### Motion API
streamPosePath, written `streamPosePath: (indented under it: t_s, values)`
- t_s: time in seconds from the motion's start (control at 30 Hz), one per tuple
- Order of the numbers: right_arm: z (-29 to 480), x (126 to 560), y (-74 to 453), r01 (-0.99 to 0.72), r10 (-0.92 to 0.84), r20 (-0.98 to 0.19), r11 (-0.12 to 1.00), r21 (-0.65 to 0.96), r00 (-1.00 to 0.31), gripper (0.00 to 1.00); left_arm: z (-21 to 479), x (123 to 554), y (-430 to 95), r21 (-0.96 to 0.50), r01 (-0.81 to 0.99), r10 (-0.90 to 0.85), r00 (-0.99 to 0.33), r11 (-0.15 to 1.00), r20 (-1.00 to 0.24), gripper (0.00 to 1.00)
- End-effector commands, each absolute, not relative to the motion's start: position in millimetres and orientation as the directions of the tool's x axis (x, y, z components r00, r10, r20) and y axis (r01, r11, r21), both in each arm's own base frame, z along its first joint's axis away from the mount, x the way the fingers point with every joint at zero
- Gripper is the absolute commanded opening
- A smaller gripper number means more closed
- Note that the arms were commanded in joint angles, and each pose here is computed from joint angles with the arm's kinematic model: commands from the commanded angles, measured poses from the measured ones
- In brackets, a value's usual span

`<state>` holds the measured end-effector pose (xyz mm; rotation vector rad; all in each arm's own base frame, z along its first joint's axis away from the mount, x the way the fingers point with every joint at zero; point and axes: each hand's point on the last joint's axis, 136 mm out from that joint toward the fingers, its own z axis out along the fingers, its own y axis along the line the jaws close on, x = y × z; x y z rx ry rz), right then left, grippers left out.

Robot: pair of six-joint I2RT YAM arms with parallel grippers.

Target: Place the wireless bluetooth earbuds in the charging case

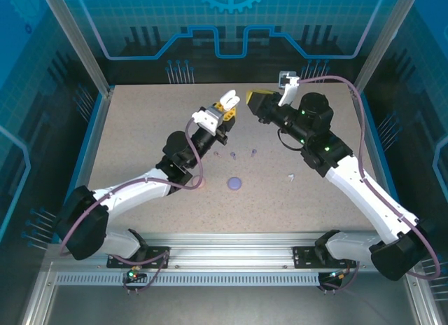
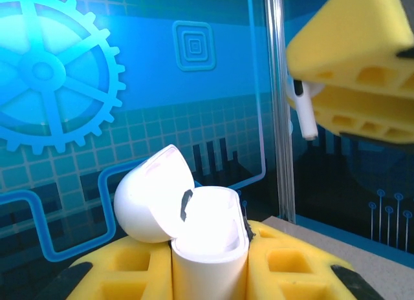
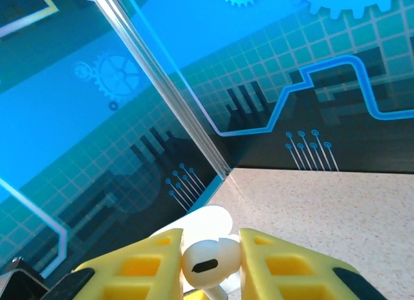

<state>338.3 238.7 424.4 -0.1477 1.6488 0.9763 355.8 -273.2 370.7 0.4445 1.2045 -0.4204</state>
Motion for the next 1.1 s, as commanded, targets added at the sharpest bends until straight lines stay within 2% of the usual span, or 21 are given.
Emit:
streamPosePath:
  t_s: [0.0,0.6,1.07]
  values:
    - [448,330,247,-0.628,0.452,-0.848,0.582,0.517,-0.279,0.25,400,356,-270,0.050,0.520,-0.158,0.347,0.853,-0.924,0.00]
    - [435,336,281,-0.646,0.456,-0.828,0.532,0.547,-0.326,0.25,404,355,-284,0.056,0.552,-0.165,0.343,0.832,-0.925,0.00]
    - [415,341,285,-0.623,0.434,-0.825,0.547,0.560,-0.361,0.24,407,352,-287,0.069,0.561,-0.162,0.351,0.825,-0.922,0.00]
